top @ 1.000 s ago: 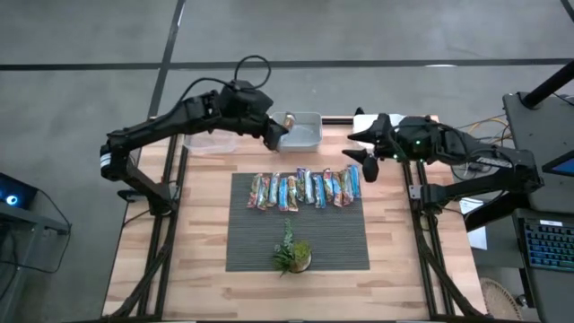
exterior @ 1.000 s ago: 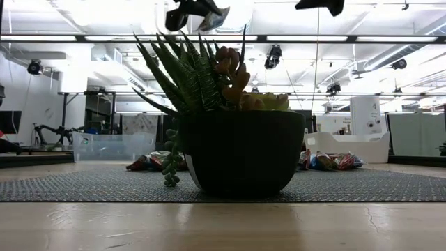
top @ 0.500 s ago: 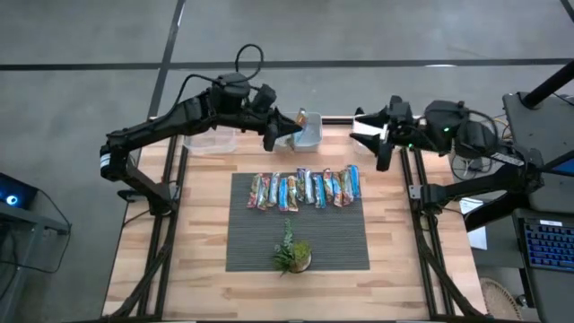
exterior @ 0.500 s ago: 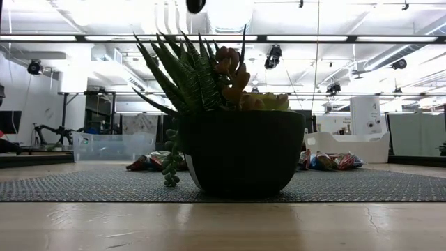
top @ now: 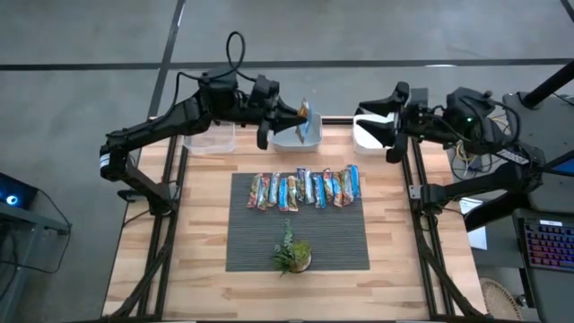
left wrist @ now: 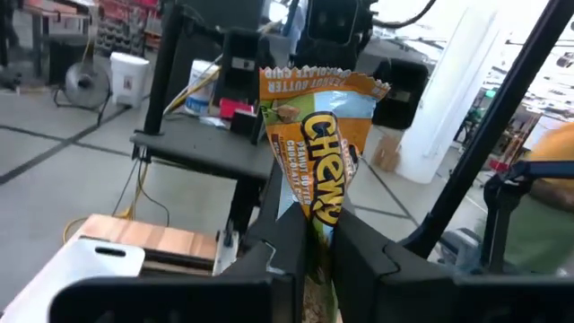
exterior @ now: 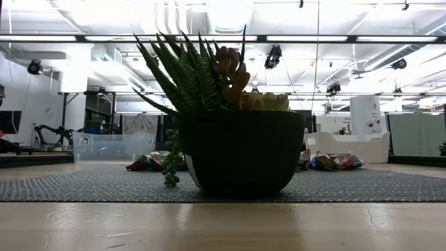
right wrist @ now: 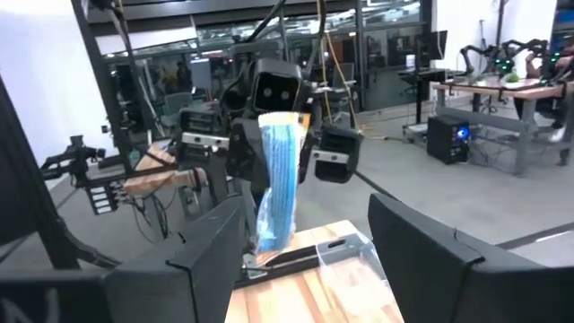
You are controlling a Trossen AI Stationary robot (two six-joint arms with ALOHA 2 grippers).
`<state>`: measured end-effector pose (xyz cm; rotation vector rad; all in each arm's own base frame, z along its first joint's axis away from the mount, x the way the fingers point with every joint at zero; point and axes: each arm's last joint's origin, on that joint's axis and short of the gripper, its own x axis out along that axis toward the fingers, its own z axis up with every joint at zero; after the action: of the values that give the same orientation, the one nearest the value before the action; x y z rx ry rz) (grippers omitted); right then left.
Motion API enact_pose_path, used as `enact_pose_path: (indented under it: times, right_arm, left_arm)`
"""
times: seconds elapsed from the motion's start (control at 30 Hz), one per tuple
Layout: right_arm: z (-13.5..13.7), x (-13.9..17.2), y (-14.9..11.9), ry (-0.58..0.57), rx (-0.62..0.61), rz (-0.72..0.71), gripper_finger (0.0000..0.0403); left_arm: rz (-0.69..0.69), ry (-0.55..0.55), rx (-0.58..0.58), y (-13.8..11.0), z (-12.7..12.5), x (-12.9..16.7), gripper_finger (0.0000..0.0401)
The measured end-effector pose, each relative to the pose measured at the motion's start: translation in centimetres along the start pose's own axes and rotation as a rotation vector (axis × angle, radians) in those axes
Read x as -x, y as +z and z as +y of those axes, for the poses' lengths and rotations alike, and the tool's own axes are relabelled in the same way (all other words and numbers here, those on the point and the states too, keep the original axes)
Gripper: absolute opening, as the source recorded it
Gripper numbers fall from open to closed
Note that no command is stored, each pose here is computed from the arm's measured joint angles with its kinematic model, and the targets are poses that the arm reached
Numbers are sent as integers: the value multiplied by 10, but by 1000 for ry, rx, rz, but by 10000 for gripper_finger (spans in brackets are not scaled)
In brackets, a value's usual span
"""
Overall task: Pick and place Granola Bars by type
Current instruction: Put the yellow granola bar into the white bin
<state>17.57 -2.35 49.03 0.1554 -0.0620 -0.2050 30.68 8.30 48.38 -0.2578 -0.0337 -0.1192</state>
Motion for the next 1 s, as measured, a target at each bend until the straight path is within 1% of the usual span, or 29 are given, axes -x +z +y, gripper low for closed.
enact_pose_path:
  times: [0.23, 0.37, 0.5, 0.67, 1.0]
  right_arm:
    - [4, -22, -2, 64, 26, 44, 228]
    - [5, -32, -1, 67, 32, 51, 228]
    - [6, -40, 3, 67, 39, 49, 228]
    - [9, -43, 9, 110, 30, 40, 228]
    - [13, -51, 24, 152, 34, 15, 228]
  left_arm:
    - [-26, -33, -41, 2, -4, -1, 25]
    - [-25, -64, -86, 1, -8, -3, 25]
    - [-25, -85, -96, 1, -10, -4, 25]
    - [-23, -86, -94, 1, -10, -4, 25]
    - [-44, -96, -103, 3, -13, -4, 25]
